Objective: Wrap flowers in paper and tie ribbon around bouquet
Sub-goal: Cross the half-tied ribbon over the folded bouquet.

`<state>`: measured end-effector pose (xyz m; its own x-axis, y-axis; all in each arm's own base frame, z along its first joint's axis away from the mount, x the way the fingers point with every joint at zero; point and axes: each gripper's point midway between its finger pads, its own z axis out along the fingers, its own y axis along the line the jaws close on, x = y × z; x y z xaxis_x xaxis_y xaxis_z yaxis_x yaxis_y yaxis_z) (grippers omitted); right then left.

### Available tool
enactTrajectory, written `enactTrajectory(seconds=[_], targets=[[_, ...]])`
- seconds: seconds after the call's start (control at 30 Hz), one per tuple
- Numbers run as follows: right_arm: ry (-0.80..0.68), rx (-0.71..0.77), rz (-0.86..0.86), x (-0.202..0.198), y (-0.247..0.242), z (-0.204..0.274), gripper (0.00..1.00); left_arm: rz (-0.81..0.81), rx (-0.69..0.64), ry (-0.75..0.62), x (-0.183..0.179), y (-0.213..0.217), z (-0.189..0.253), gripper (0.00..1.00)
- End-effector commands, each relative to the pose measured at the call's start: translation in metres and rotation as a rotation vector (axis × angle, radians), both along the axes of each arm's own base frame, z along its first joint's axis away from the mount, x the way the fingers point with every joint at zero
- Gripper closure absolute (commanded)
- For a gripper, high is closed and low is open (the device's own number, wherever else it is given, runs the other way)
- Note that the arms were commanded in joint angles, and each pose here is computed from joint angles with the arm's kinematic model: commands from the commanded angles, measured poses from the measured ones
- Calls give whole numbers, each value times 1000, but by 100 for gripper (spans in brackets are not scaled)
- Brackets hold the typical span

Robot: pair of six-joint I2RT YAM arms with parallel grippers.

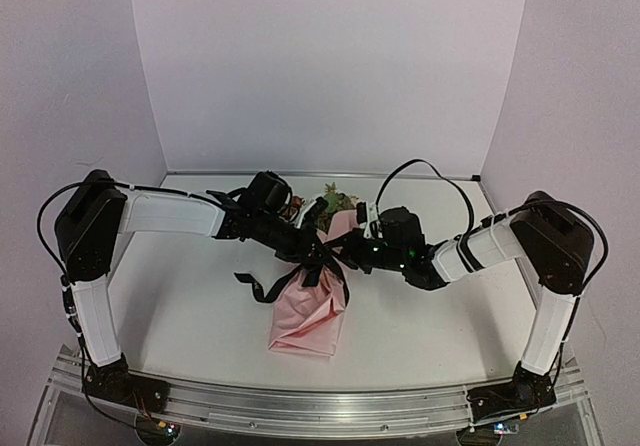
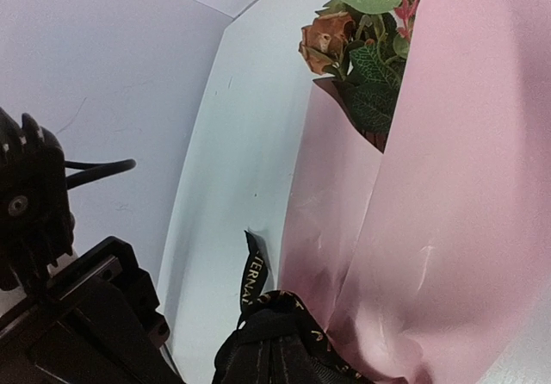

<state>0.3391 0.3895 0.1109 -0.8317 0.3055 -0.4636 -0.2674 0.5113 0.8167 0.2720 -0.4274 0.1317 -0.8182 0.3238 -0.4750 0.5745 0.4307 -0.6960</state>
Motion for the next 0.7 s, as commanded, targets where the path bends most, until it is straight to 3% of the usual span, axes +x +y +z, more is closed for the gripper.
enactTrajectory(seconds=[0.0, 0.1, 0.33, 0.67], targets=[[-38, 83, 10, 5, 4, 20, 99, 4, -51, -71, 10, -9, 32, 100], [-12, 88, 3, 10, 2, 14, 99, 1, -50, -66, 9, -9, 28, 99], [12, 91, 22, 13, 9, 5, 99, 29, -49, -99, 13, -6, 34, 83], [19, 93, 19, 17, 9, 3, 99, 70, -54, -165, 19, 7, 54, 69]])
